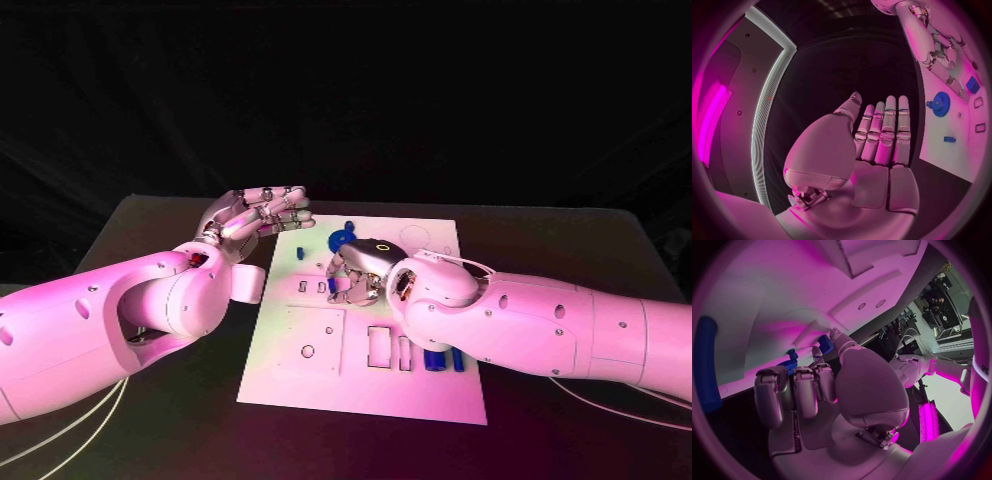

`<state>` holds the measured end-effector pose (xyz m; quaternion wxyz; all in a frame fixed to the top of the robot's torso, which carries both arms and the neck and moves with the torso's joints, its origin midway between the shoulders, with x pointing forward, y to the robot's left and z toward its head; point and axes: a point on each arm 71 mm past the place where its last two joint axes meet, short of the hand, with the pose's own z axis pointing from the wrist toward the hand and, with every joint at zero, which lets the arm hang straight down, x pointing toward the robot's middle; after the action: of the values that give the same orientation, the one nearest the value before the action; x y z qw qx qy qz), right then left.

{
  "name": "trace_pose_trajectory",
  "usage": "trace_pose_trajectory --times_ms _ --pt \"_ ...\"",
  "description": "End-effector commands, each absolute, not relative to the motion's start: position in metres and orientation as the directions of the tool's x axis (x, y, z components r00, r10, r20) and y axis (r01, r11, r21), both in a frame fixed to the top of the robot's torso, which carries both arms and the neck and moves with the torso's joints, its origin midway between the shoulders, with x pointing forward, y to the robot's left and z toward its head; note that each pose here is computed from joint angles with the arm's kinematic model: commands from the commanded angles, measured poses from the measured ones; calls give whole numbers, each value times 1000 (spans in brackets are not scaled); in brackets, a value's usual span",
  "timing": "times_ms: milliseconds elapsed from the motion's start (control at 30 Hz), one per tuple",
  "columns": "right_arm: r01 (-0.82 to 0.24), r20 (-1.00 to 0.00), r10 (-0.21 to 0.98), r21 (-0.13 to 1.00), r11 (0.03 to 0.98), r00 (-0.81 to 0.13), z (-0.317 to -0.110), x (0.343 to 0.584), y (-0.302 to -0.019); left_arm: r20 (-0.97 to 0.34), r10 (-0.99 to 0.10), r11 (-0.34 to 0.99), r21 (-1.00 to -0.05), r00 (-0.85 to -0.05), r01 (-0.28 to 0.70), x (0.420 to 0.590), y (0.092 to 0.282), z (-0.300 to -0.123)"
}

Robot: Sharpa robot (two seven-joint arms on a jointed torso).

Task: Assemble the parts on the task board

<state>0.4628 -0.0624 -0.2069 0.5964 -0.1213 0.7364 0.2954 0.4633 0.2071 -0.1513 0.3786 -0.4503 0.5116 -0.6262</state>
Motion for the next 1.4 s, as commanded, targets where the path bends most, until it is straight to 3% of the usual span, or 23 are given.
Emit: trace_pose_trajectory --times_ms 33,233,467,733,933,1100,1400 --pt "-533 -949 205 304 789 -238 -205 463 -63 183 -927 -199 -980 -328 15 463 205 -150" --pt "-552 -942 268 336 763 -203 -199 459 -66 177 -928 -190 -982 -327 7 464 206 -151" --pt "-593 -851 482 503 629 -210 -173 457 -89 69 -928 -67 -998 -365 -19 467 210 -157" --pt "-416 -673 678 730 542 -296 -144 471 -156 -228 -876 267 -963 -424 -33 474 218 -171" --pt "-332 -628 732 772 542 -265 -136 472 -200 -412 -736 530 -844 -536 -80 481 217 -176" --pt "-297 -622 744 778 553 -244 -134 471 -219 -548 -599 708 -703 -584 -67 490 213 -172" --pt "-265 -630 746 773 576 -215 -135 472 -237 -659 -467 834 -550 -589 -47 508 200 -166"
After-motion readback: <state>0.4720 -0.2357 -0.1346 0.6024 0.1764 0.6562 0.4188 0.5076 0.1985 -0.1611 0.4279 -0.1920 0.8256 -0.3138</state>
